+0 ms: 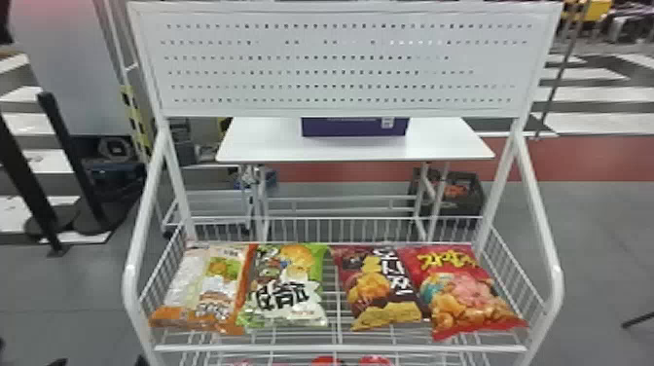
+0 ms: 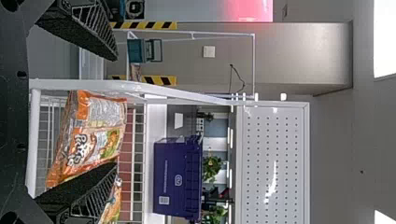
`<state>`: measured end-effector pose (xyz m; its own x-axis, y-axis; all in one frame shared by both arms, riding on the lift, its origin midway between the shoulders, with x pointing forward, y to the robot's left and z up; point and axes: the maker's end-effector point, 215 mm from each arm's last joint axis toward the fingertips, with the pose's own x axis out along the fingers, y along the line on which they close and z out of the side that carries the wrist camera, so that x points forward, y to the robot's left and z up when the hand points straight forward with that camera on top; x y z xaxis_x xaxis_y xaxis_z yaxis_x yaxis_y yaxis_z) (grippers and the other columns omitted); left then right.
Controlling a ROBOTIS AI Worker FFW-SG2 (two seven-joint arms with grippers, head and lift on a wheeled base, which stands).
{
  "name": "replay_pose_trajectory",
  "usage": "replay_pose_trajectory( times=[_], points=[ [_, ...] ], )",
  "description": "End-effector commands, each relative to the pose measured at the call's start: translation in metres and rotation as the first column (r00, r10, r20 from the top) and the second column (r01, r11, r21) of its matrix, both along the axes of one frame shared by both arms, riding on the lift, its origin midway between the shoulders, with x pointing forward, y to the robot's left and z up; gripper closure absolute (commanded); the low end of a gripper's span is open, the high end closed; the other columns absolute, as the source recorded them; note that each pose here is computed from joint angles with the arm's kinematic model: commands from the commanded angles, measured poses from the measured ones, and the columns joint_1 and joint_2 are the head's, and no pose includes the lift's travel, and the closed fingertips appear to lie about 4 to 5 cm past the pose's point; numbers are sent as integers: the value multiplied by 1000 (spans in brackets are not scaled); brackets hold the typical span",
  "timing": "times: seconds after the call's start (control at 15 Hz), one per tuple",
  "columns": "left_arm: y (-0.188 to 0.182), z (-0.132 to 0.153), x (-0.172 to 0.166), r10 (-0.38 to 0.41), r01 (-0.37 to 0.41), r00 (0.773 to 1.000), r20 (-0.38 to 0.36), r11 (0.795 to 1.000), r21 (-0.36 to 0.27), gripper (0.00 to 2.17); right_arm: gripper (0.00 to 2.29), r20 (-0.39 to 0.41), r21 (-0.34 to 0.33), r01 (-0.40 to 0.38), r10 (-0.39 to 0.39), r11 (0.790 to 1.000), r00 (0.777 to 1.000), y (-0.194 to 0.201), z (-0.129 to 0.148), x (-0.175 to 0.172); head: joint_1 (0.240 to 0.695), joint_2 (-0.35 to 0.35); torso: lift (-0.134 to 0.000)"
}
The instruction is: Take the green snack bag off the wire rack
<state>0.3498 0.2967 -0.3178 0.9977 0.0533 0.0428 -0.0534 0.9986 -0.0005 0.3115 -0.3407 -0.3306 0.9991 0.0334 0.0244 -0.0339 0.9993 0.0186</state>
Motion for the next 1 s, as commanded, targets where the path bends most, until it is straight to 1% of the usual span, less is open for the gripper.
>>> replay_pose_trajectory(
  times=[0.0, 0.6, 0.73, 0.8, 0.87, 0.93],
  points=[
    [0, 0, 0, 0, 0, 1000, -1, 1000, 0, 83, 174, 0, 0, -1, 1, 1000, 1000, 0, 0, 0, 499, 0, 0],
    [0, -1, 0, -1, 1, 1000, -2, 1000, 0, 83, 174, 3, 0, -3, 3, 1000, 1000, 1, 1, 0, 499, 0, 0],
    [-13, -5, 9, -19, 19, 1000, 4, 1000, -19, 83, 174, 1, 1, -3, 3, 1000, 1000, 1, 0, 1, 499, 0, 0],
    [-30, -8, 20, -43, 43, 999, 10, 999, -29, 83, 174, 2, 1, -5, 5, 1000, 1000, 2, 0, 1, 499, 0, 0],
    [-45, -16, 33, -62, 62, 998, -10, 998, -24, 83, 174, 1, 3, -8, 8, 1000, 1000, 4, 0, 1, 499, 0, 0],
    [-62, -30, 51, -85, 84, 995, -54, 996, -21, 87, 174, 3, 2, -8, 8, 1000, 1000, 5, 0, 1, 499, 0, 0]
  ],
)
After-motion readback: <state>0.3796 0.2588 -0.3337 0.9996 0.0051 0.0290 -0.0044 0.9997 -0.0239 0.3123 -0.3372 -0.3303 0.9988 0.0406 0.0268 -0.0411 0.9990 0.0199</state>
